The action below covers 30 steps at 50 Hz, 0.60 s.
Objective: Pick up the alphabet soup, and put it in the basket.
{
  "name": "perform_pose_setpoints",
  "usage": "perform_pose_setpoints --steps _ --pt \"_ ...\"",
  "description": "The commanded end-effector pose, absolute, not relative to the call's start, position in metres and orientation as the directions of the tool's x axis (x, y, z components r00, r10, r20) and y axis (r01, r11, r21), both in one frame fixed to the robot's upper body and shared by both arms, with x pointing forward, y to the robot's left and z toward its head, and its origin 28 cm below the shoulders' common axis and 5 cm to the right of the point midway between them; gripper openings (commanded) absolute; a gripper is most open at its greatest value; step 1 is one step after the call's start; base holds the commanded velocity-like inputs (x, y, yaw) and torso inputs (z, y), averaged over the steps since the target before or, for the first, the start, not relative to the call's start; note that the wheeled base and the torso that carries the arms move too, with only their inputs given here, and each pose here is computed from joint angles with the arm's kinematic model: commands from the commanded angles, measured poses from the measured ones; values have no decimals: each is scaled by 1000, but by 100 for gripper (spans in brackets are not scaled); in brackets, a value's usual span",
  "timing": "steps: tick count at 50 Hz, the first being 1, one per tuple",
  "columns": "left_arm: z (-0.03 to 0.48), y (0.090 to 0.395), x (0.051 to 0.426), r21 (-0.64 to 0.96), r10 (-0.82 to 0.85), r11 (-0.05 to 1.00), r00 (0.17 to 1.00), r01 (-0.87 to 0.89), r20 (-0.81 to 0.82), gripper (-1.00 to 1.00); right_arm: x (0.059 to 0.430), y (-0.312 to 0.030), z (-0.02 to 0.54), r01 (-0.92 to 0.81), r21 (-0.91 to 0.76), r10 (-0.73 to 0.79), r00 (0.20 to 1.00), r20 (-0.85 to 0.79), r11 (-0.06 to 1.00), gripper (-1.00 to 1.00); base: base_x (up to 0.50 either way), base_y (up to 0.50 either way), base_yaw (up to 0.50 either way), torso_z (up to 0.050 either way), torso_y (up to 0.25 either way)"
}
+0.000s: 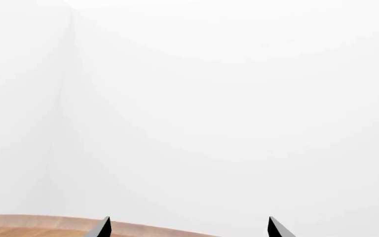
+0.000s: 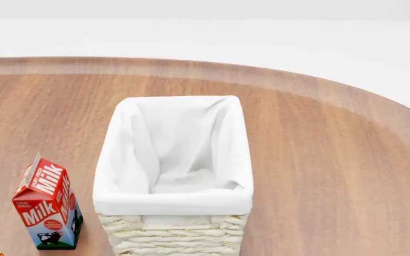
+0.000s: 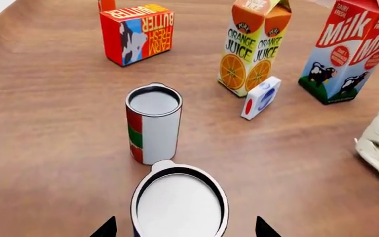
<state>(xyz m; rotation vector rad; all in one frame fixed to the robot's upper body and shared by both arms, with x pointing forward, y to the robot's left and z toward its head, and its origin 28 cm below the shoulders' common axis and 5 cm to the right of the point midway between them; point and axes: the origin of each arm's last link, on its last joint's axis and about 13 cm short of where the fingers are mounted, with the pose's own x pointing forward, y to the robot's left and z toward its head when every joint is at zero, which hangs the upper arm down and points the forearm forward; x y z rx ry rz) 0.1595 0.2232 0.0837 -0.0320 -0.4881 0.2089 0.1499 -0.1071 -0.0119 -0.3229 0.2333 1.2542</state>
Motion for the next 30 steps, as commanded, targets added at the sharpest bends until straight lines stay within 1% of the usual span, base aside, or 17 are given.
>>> perform_pose_setpoints --steps 1,30 --pt "84 223 160 -81 207 978 862 -192 463 100 151 -104 -17 -959 -113 883 283 -374 260 100 0 0 0 0 0" --pt "84 224 159 -83 212 977 860 -195 464 100 154 -97 -20 -964 -122 881 264 -392 235 100 0 0 0 0 0"
